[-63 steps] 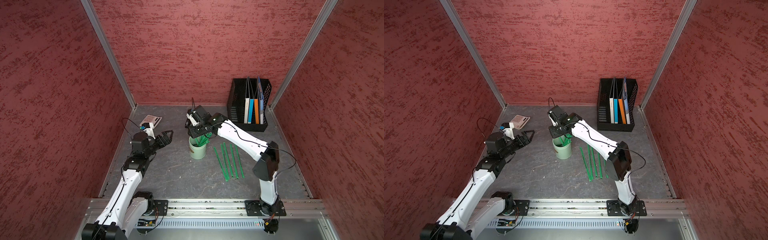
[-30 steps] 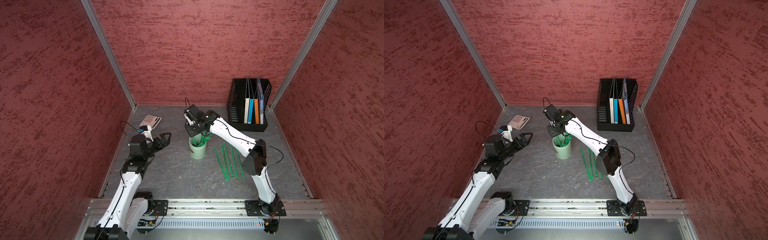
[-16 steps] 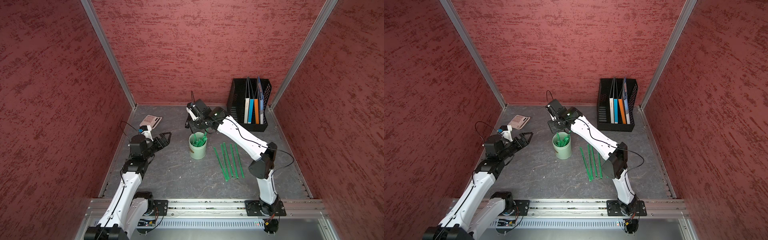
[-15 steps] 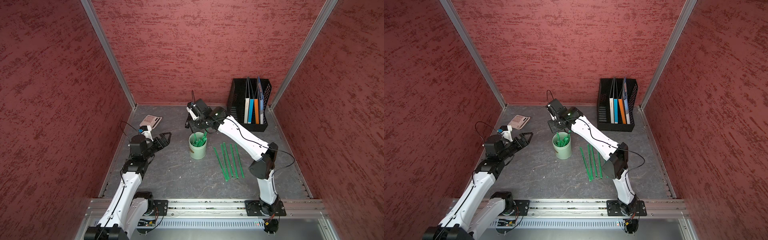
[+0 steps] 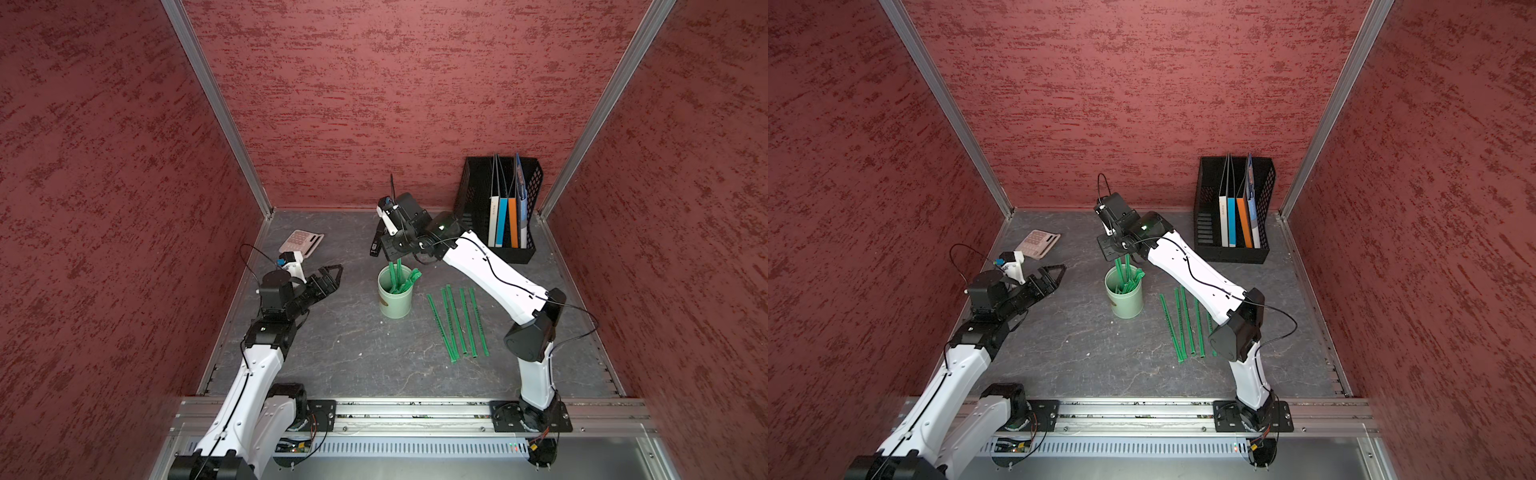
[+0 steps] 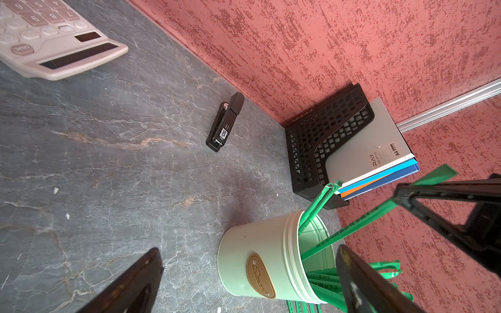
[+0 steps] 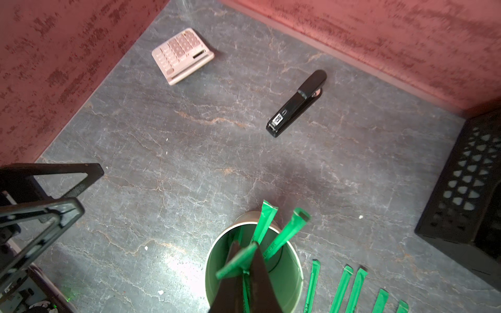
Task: Take the straws out of the storage container
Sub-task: Pick up the straw from the container, then place the straw at the center of the board.
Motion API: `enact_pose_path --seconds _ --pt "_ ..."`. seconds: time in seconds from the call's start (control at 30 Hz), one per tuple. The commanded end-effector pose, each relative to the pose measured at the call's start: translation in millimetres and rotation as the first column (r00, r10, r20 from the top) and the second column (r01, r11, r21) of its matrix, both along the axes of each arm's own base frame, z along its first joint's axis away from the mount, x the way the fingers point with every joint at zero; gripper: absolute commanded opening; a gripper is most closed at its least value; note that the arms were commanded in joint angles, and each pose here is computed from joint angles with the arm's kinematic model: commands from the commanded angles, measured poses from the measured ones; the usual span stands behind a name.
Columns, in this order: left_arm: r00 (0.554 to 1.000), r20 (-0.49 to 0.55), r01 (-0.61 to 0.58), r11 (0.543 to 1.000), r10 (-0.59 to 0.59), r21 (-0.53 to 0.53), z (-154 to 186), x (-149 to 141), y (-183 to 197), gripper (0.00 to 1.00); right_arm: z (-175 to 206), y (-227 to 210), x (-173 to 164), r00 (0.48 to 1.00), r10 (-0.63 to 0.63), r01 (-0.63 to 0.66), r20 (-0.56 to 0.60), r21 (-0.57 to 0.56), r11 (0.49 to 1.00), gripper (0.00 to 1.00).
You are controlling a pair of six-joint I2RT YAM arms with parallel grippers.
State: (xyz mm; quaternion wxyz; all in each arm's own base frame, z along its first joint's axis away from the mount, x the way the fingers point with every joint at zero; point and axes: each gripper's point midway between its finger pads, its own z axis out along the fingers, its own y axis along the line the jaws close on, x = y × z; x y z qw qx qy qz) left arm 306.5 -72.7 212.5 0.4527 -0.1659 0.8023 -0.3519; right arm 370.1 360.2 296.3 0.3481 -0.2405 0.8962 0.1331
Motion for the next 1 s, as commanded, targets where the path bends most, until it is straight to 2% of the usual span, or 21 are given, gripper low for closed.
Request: enact_pose_path --seconds 0.0,0.33,0.73,0.97 --pt "1.000 0.012 -0.003 1.000 0.003 -0.008 0 1 1 1.00 56 -15 -1 0.992 -0.027 0.018 0.127 0.070 0.997 0.03" --pt "1.000 0.015 0.000 1.000 0.000 -0.023 1 3 0 1.00 95 -44 -11 0.974 -0.077 0.062 0.213 0.076 0.995 0.03" --pt "1.000 0.011 0.009 0.999 -0.009 -0.044 -2 7 -2 1.00 173 -104 -39 0.905 -0.176 0.129 0.388 0.145 0.981 0.03" --pt "1.000 0.017 0.017 0.999 -0.016 -0.048 0 6 -4 1.00 177 -144 -49 0.881 -0.243 0.237 0.405 0.066 0.969 0.03"
